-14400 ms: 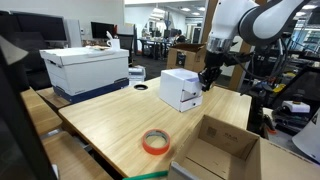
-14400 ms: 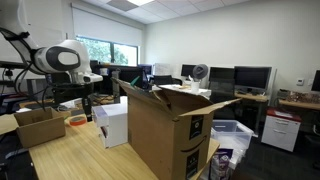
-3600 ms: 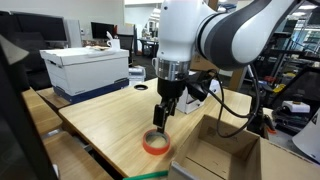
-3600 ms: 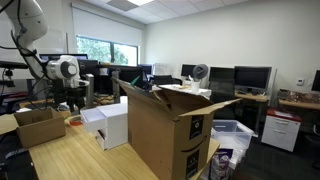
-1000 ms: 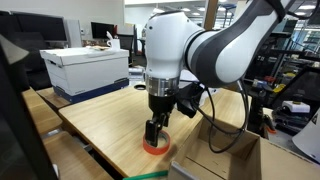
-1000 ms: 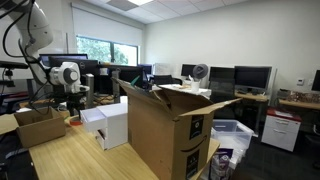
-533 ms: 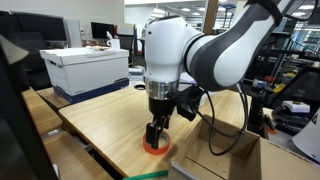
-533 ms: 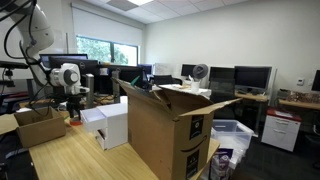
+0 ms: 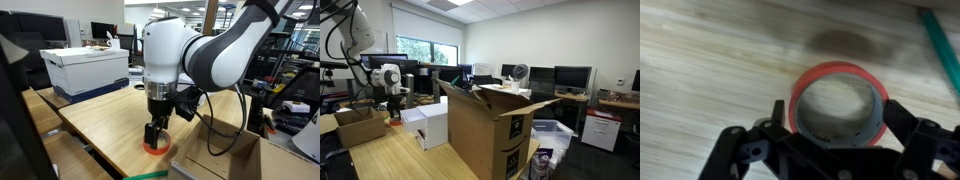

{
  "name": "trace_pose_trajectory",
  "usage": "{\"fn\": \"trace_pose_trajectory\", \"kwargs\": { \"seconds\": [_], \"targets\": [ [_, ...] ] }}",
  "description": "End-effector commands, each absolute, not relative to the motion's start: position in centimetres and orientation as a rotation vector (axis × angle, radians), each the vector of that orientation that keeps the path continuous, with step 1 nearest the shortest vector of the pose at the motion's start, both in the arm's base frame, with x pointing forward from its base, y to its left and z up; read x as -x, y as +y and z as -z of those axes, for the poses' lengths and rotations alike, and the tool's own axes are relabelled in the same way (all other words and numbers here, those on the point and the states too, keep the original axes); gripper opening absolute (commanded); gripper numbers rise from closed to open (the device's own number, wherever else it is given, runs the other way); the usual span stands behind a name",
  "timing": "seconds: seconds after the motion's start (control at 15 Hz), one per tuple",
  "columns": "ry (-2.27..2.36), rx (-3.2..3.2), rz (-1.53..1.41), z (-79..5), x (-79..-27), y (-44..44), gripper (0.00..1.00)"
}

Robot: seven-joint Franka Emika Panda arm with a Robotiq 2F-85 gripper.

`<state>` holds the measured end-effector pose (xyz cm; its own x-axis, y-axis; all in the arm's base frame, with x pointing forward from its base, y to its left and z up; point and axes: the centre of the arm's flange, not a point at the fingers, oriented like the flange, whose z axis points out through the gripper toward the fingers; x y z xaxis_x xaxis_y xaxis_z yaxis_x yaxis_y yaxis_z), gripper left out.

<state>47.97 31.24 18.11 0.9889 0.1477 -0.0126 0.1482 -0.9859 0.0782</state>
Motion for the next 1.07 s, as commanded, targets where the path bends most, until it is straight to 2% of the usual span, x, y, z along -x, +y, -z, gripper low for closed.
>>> {"fn": "trace_pose_trajectory", "kwargs": {
  "seconds": [0.0,1.0],
  "targets": [
    [0.231,-3.060,0.031,-17.34,-48.26,31.17,1.00],
    [0.222,-3.071,0.019,-18.29,-48.33,30.36,1.00]
  ]
}}
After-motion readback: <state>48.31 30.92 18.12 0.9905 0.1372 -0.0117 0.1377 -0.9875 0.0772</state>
